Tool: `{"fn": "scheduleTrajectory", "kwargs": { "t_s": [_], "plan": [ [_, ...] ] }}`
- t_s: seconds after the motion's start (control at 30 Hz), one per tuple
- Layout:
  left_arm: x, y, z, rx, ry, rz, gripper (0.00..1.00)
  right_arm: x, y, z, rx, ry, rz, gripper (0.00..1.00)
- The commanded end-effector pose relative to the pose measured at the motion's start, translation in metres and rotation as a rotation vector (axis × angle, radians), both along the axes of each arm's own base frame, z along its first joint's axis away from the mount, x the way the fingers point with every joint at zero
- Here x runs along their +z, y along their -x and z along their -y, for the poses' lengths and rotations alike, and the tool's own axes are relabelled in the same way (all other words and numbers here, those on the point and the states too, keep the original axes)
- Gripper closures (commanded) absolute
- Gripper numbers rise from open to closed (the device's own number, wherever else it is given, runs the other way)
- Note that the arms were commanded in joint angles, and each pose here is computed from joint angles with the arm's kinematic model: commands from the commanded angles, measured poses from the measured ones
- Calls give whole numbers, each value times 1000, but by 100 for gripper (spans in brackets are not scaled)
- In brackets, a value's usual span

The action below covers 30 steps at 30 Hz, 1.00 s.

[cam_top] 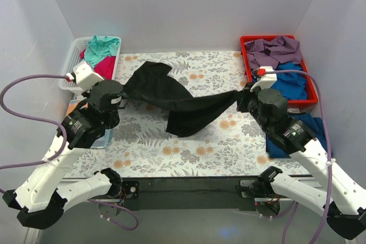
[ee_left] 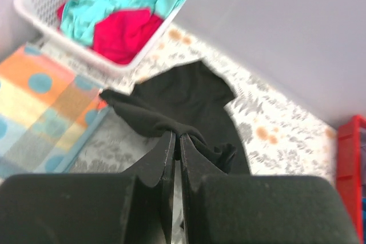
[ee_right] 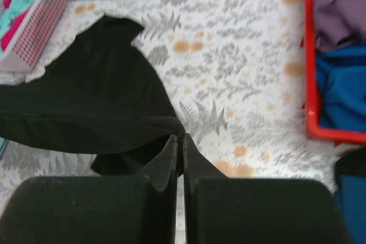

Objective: Fold and stack the t-shirts
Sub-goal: Flatten out the tshirt

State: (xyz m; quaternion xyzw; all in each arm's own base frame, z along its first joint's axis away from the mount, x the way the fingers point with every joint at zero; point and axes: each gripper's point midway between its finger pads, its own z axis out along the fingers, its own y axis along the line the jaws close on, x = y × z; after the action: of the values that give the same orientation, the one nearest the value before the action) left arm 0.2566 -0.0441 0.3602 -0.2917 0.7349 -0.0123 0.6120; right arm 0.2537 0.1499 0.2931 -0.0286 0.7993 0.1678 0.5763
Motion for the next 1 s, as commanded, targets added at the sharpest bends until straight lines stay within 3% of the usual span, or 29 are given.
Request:
{"fn": "scheduleTrajectory", "kwargs": {
  "t_s": [0.0,0.2,0.37,0.5,0.77,0.97],
  "plan": [
    [84,4,-17,1,-20,201,100,64,-7,25,-81,71,153,99],
    [164,43,-48,-29,30,424,100,135,14,58,-138,32,306,99],
    [200,53,-49,-83,23,504,100,187,37,79,-148,-22,415,99],
    [214,28,-31,-73,-13,521,100,208,31,80,-168,-5,464,99],
    [224,-35,0,69,-169,570,100,197,-27,58,-261,160,444,99],
    [235,-93,30,106,-231,585,100,195,-65,49,-261,193,454,99]
  ]
}}
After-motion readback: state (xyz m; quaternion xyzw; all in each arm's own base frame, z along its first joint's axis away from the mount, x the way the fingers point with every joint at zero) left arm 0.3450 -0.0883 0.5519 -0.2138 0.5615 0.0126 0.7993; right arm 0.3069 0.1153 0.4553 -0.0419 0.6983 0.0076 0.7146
